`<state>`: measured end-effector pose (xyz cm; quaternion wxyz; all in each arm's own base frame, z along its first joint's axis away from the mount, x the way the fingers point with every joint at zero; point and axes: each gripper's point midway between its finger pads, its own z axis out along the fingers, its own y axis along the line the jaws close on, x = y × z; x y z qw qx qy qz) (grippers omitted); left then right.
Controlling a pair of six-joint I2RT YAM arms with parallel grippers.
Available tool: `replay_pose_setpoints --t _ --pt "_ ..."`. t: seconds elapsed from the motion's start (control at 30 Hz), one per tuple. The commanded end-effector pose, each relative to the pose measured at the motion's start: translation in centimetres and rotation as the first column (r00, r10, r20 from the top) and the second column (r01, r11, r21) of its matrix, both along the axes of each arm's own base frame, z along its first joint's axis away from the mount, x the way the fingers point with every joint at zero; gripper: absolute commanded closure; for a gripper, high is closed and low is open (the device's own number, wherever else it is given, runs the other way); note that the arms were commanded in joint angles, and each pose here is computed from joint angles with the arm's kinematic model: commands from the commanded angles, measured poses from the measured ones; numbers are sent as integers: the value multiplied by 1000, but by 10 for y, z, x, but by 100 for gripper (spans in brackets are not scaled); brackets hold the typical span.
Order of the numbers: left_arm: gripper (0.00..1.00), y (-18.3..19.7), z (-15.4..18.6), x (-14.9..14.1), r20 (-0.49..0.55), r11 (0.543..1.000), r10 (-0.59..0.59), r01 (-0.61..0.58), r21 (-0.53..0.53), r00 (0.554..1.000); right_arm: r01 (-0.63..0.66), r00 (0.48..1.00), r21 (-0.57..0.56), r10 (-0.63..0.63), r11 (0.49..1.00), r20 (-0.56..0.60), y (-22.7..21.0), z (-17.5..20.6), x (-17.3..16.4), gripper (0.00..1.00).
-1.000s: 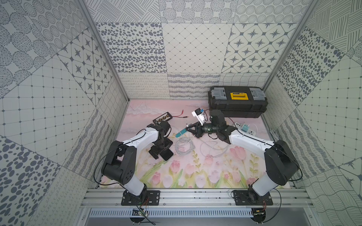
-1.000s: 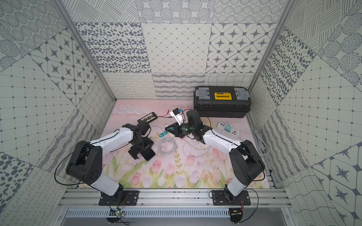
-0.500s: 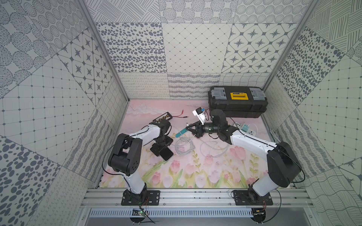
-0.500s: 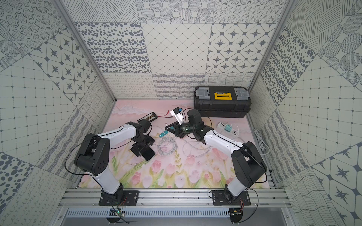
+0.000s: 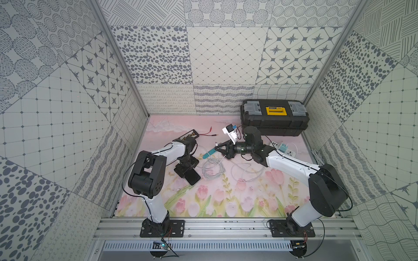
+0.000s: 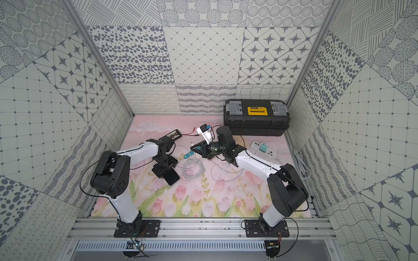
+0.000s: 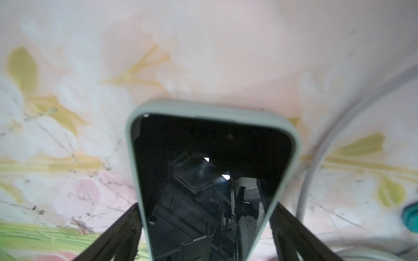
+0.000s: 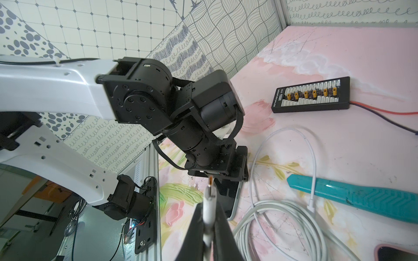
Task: Plug the charging cable into the phone
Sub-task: Pick up the phone at the center of the board.
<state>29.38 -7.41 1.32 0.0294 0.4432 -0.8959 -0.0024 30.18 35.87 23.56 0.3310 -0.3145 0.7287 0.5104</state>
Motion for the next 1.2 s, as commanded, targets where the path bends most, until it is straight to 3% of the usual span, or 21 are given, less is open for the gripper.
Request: replay_pose_setpoints --t 0.0,0.37,0.67,0.9,1.03,1.17 --pt "15 13 -16 -17 -70 999 -3 5 33 998 -7 999 33 6 999 47 0 22 -4 100" --pt "32 18 -17 -22 -62 998 -27 30 49 998 3 999 24 -4 1000 49 0 20 -2 100" --pt "70 17 3 -17 21 997 -67 67 34 998 5 999 16 -5 1000 34 -1 16 -2 100" --pt "70 14 53 -8 155 996 -84 85 1 984 -36 999 -33 36 999 -7 8 1 -14 100" --pt "70 11 78 -2 227 996 -45 61 -65 973 -99 994 -114 94 988 -56 24 -24 -33 100" --pt "71 18 102 4 276 997 -32 52 -65 961 -183 978 -124 168 975 -121 37 -43 -58 100"
